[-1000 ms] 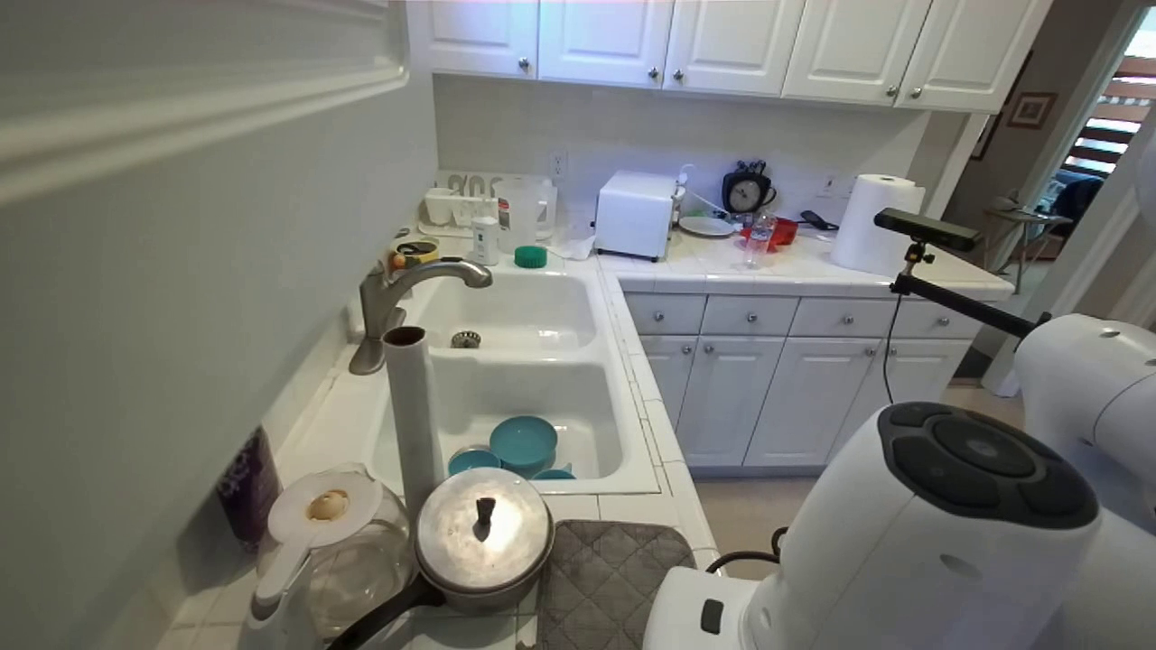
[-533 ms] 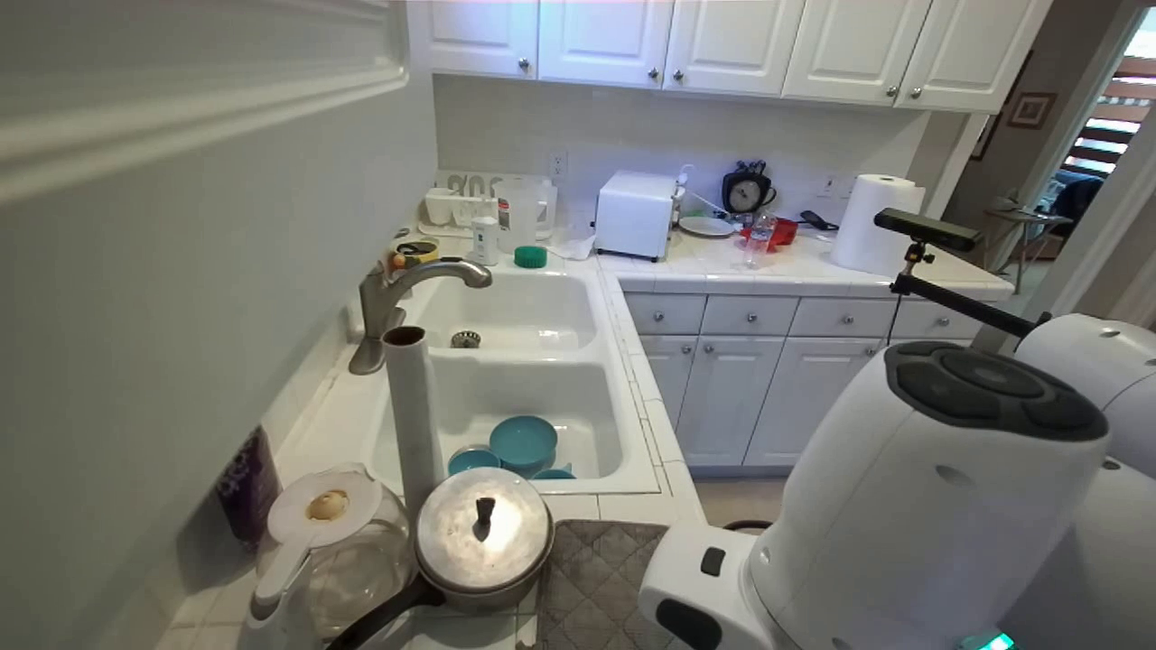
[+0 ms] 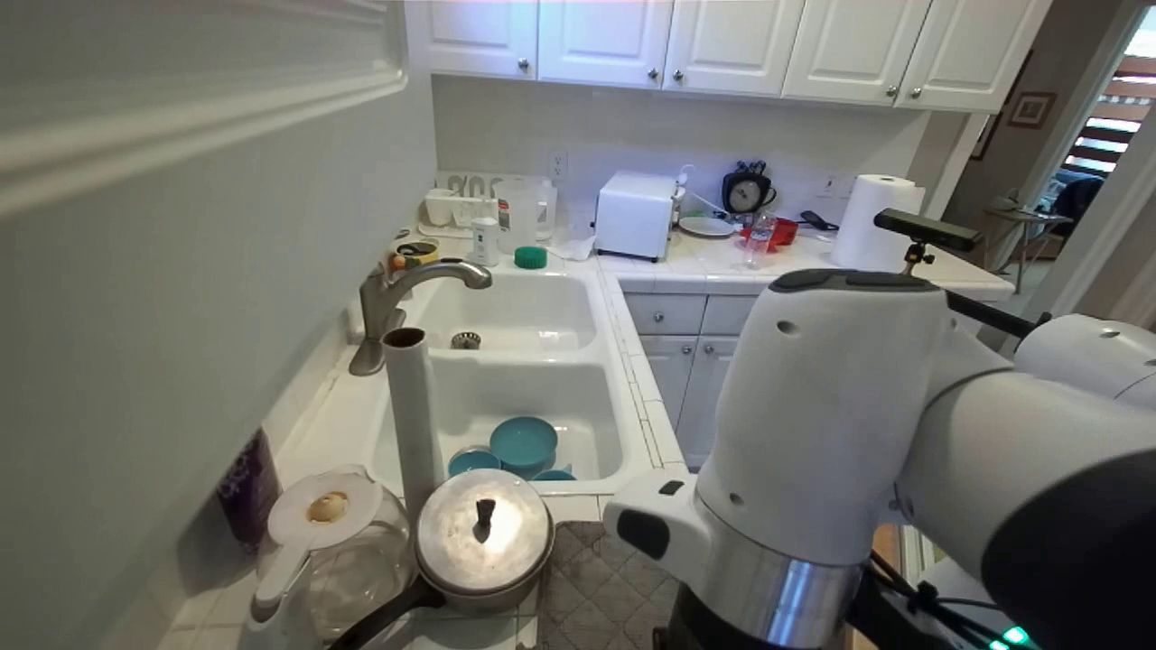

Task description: Remove the green towel from the black pot

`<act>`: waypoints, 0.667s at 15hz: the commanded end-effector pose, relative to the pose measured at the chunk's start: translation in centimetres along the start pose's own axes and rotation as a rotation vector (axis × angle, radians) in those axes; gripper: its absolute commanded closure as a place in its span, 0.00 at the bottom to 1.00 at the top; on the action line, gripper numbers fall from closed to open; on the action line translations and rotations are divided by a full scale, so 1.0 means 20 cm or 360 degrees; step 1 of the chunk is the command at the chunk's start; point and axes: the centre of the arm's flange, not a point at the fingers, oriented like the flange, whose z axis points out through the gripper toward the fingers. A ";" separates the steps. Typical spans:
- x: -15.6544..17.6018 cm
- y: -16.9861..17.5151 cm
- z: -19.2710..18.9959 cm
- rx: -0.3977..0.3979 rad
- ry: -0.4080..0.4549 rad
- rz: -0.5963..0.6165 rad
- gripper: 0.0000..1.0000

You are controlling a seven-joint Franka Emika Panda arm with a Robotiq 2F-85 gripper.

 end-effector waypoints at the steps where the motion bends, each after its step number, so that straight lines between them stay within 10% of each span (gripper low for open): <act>1: -0.01 0.14 -0.16 -0.0147 0.0166 0.0007 0.99; 4: -0.04 0.14 -0.25 0.0223 0.0028 0.0073 0.99; 6: -0.04 0.23 -0.24 -0.0115 0.0122 0.0051 0.99; 8: -0.08 0.21 -0.25 0.0075 0.0035 0.0052 0.99; 10: -0.08 0.28 -0.23 -0.0150 0.0118 0.0048 0.99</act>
